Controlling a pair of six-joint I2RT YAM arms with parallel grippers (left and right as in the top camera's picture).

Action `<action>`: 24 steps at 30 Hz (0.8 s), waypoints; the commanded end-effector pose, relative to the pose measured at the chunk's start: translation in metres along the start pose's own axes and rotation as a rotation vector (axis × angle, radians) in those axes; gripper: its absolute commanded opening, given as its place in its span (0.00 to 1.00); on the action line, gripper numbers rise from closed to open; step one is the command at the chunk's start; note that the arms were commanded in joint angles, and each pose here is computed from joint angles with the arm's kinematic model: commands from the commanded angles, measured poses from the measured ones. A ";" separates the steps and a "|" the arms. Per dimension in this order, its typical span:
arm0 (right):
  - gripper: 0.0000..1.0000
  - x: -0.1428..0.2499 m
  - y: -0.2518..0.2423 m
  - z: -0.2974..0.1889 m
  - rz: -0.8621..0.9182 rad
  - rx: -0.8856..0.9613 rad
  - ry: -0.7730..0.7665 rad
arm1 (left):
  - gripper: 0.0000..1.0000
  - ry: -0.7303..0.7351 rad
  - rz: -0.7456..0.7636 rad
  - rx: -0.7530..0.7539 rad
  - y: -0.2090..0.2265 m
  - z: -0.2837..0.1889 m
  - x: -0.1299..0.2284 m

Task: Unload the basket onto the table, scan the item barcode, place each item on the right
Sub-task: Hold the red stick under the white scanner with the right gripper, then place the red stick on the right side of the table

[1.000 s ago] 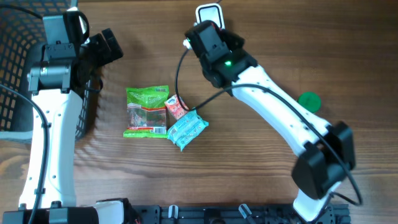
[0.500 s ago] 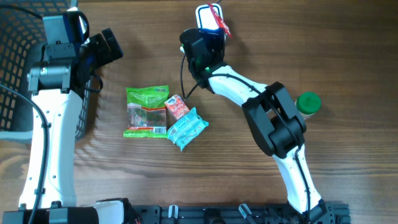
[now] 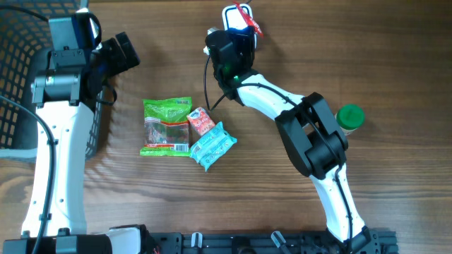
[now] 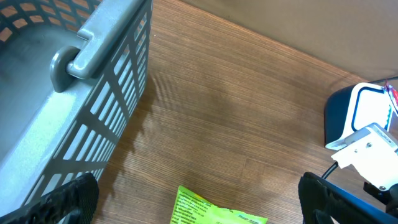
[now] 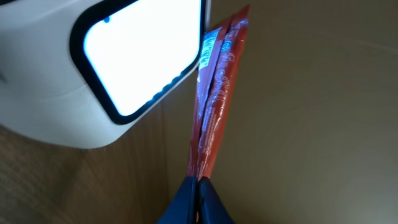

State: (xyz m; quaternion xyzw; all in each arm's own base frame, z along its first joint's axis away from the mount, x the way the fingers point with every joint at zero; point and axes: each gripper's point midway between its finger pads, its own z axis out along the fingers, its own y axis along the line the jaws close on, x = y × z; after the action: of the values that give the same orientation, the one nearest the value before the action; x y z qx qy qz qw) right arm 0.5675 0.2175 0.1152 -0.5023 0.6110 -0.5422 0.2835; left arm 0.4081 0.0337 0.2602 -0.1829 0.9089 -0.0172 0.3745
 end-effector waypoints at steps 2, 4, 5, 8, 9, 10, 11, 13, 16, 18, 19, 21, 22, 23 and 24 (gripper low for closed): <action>0.04 -0.001 0.043 0.002 -0.078 -0.141 -0.024 | 1.00 -0.019 0.005 0.000 0.001 -0.005 -0.005; 0.04 -0.003 0.050 0.000 -0.026 -0.169 -0.037 | 1.00 -0.019 0.005 0.000 0.001 -0.005 -0.005; 0.04 -0.004 0.050 0.000 0.008 -0.171 -0.037 | 1.00 -0.019 0.005 0.001 0.001 -0.005 -0.005; 0.04 -0.002 0.045 -0.002 0.069 -0.165 -0.025 | 1.00 -0.018 0.005 0.001 0.001 -0.005 -0.005; 0.04 -0.001 0.028 -0.007 0.168 -0.151 -0.031 | 1.00 -0.019 0.005 0.001 0.001 -0.005 -0.005; 0.04 0.001 0.001 -0.017 0.320 -0.151 -0.065 | 1.00 -0.019 0.005 0.000 0.001 -0.005 -0.005; 0.04 0.003 -0.016 -0.026 0.408 -0.179 -0.107 | 1.00 -0.019 0.005 0.001 0.001 -0.005 -0.005; 0.04 0.022 -0.057 -0.059 0.624 -0.269 -0.171 | 1.00 -0.019 0.005 0.001 0.001 -0.005 -0.005; 0.04 0.085 -0.060 -0.101 0.944 -0.558 -0.076 | 1.00 -0.019 0.005 0.000 0.001 -0.005 -0.005; 0.04 0.113 -0.027 -0.113 1.077 -0.812 0.040 | 1.00 -0.019 0.005 0.001 0.001 -0.005 -0.005; 0.04 0.124 -0.002 -0.120 1.110 -0.978 0.105 | 1.00 -0.018 0.005 0.000 0.001 -0.005 -0.005; 0.04 0.146 0.047 -0.125 1.152 -1.189 0.234 | 1.00 -0.018 0.005 0.000 0.001 -0.005 -0.005; 0.04 0.163 0.081 -0.121 1.170 -1.222 0.337 | 1.00 -0.019 0.005 0.000 0.001 -0.005 -0.005; 0.04 0.173 0.101 -0.120 1.169 -1.236 0.383 | 1.00 -0.019 0.005 0.001 0.001 -0.005 -0.005; 0.04 0.189 0.132 -0.122 1.174 -1.259 0.463 | 1.00 -0.019 0.005 0.001 0.001 -0.005 -0.005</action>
State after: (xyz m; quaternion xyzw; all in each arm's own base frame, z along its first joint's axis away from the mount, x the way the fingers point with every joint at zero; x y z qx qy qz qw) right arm 0.3867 0.0818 0.1035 -0.1065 0.9864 -0.0111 0.1249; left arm 0.4081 0.0338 0.2601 -0.1829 0.9088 -0.0170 0.3745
